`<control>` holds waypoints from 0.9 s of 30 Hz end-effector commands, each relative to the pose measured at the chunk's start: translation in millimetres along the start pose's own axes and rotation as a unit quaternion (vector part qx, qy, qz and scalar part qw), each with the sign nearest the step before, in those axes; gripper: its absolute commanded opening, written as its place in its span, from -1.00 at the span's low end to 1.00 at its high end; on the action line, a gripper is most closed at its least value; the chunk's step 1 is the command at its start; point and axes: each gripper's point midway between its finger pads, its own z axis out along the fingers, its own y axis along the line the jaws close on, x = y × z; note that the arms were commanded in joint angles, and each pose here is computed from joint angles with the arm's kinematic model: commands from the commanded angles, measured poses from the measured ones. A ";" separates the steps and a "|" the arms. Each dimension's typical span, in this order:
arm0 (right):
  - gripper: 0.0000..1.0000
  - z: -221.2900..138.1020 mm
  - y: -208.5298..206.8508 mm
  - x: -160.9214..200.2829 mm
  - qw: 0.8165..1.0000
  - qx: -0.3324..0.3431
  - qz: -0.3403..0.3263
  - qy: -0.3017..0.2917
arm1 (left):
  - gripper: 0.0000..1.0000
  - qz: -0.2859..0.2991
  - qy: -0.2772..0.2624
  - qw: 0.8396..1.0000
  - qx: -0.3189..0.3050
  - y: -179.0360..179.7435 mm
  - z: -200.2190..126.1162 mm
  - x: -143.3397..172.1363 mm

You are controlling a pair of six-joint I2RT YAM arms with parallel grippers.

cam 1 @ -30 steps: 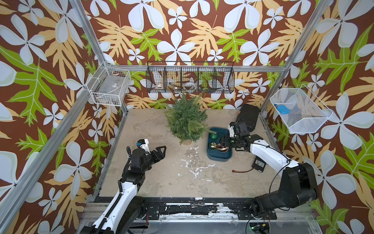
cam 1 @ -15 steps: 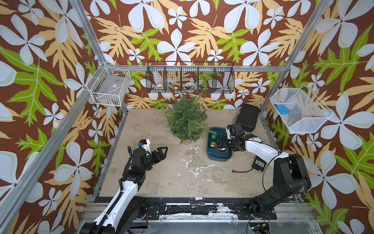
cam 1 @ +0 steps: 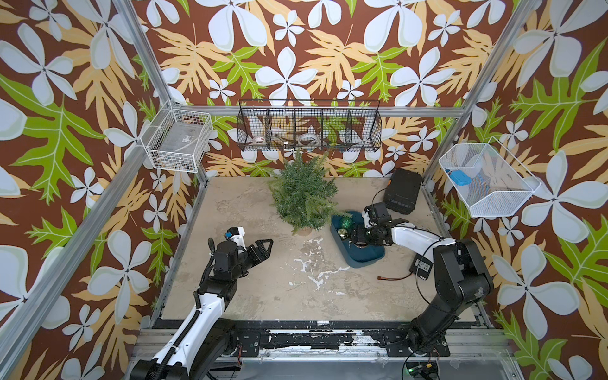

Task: Decorate the small christmas tree with ornaments
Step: Pick up an ornament from the container.

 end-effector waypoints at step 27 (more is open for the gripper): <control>0.48 -143.8 37.7 -48.4 0.983 -0.076 -0.005 -0.166 | 0.73 0.014 0.003 0.998 0.057 -26.1 -6.0 -3.1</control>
